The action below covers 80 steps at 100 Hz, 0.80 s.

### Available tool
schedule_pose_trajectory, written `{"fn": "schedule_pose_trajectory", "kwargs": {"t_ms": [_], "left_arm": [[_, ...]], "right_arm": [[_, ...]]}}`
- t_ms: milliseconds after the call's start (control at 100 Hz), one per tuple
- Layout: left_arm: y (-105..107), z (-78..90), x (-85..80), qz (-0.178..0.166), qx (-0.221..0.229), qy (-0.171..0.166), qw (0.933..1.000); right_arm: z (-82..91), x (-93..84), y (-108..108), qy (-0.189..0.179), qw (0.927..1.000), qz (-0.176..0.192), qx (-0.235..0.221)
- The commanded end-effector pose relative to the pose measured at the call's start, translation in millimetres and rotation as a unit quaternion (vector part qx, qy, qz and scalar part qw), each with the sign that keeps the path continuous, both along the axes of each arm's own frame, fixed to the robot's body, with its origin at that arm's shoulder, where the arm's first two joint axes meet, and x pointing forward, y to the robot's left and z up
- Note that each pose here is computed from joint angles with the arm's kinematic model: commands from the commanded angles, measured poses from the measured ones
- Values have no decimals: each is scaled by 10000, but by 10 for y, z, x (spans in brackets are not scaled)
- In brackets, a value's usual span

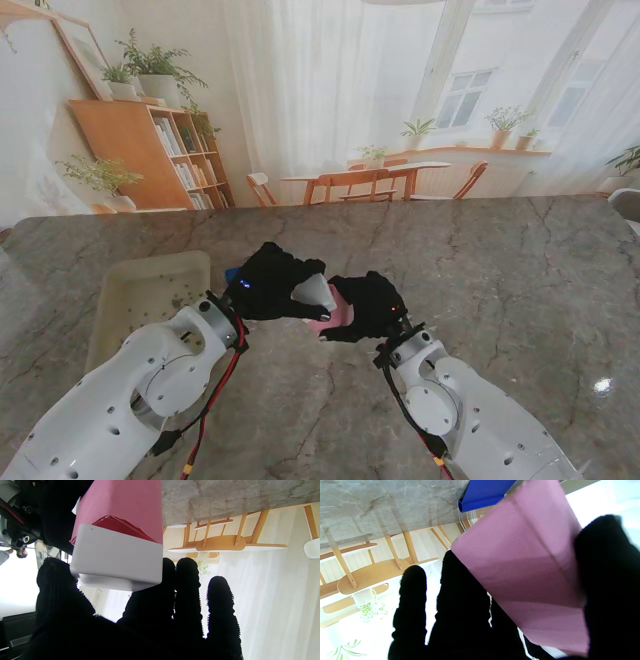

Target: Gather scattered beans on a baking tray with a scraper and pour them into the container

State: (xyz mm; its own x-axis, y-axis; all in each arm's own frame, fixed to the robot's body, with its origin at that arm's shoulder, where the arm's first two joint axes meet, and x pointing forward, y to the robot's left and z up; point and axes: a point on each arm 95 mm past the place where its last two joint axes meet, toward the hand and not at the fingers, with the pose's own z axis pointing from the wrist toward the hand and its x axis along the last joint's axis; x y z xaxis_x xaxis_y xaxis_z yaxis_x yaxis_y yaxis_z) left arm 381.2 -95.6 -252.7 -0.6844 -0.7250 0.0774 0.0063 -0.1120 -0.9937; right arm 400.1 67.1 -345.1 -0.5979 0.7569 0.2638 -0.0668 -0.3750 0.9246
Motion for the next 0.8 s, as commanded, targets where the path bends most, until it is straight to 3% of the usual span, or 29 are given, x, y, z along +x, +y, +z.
{"fn": "schedule_pose_trajectory", "kwargs": {"t_ms": [0, 150, 360, 540, 790], "left_arm": [[-81, -65, -53, -14, -39, 105, 9999], [-150, -41, -92, 301, 72, 148, 9994], [-193, 5, -195, 533, 48, 512, 9973], [-117, 91, -255, 693, -166, 350, 9968], [195, 249, -307, 893, -660, -287, 9934]], "right_arm": [[55, -6, 58, -35, 10000, 51, 78], [55, -13, 61, -31, 9999, 64, 83], [54, -17, 64, -19, 9999, 77, 75], [61, -29, 51, -8, 10000, 69, 61], [69, -42, 45, -27, 10000, 71, 52]]}}
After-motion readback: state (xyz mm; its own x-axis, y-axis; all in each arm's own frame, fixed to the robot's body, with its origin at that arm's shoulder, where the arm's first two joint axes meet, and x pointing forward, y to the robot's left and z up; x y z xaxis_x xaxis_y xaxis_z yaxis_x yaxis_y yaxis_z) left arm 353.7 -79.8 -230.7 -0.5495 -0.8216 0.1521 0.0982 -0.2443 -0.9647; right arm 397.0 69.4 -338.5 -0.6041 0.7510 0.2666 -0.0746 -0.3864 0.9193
